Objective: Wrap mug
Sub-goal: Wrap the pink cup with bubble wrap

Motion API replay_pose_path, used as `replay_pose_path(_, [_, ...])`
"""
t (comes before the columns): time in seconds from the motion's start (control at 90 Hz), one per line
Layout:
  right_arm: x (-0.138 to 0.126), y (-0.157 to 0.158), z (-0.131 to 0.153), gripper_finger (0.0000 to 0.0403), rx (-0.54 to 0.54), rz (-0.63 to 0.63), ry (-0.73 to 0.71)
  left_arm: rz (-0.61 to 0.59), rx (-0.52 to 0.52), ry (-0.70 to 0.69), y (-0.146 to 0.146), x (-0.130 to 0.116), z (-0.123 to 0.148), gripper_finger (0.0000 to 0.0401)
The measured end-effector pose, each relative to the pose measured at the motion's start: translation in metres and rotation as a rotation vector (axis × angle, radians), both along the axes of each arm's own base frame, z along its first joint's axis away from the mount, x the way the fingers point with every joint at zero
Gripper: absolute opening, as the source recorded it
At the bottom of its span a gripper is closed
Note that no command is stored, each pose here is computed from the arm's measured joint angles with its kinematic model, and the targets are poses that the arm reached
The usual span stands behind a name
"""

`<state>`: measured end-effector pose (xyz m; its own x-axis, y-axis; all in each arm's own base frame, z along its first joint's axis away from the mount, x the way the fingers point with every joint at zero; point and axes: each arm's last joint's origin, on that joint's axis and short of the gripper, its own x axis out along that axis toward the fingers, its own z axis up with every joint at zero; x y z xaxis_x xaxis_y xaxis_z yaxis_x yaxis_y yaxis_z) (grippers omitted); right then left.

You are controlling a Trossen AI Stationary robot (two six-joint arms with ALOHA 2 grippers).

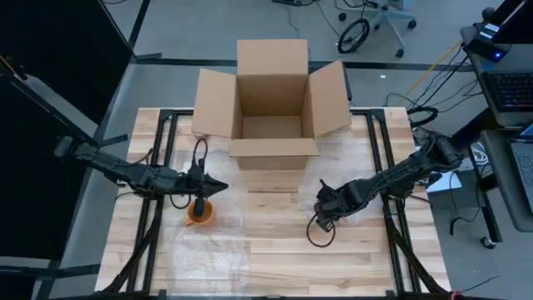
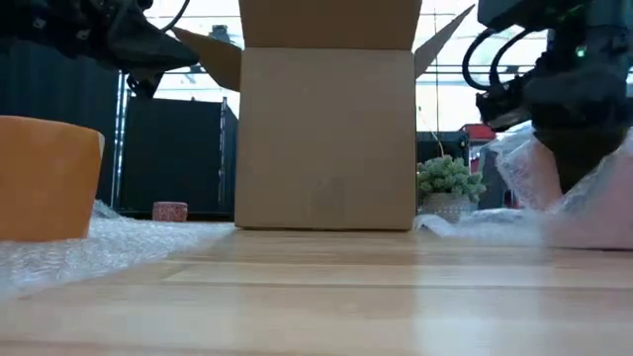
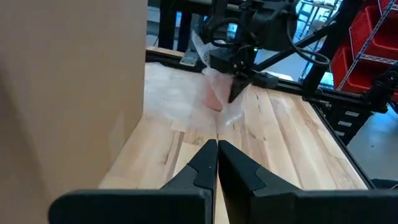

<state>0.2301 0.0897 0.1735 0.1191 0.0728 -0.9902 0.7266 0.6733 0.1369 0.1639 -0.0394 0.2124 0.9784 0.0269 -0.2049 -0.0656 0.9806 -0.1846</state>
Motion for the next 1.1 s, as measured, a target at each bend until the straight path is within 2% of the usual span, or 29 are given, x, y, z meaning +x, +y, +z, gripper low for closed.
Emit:
replay_pose_path(0.244, [0.001,0.008,-0.003,0.0007,0.027,-0.048,0.005,-0.012,-0.004,-0.005,0.0,0.0,0.0,0.0])
replay_pose_path(0.489, [-0.001,0.017,-0.006,0.0019,-0.02,-0.062,-0.006,-0.013,-0.004,-0.004,0.0,0.0,0.0,0.0])
replay_pose_path(0.6, [-0.001,0.017,-0.006,0.0047,-0.019,-0.056,-0.009,-0.013,-0.004,-0.004,0.0,0.0,0.0,0.0])
replay_pose_path(0.878, [-0.001,0.017,-0.006,0.0148,-0.023,-0.034,-0.014,-0.014,-0.004,-0.004,0.0,0.0,0.0,0.0])
replay_pose_path(1.1, [-0.003,0.015,0.001,0.0182,-0.013,-0.041,-0.035,-0.015,-0.004,-0.004,0.0,0.0,0.0,0.0])
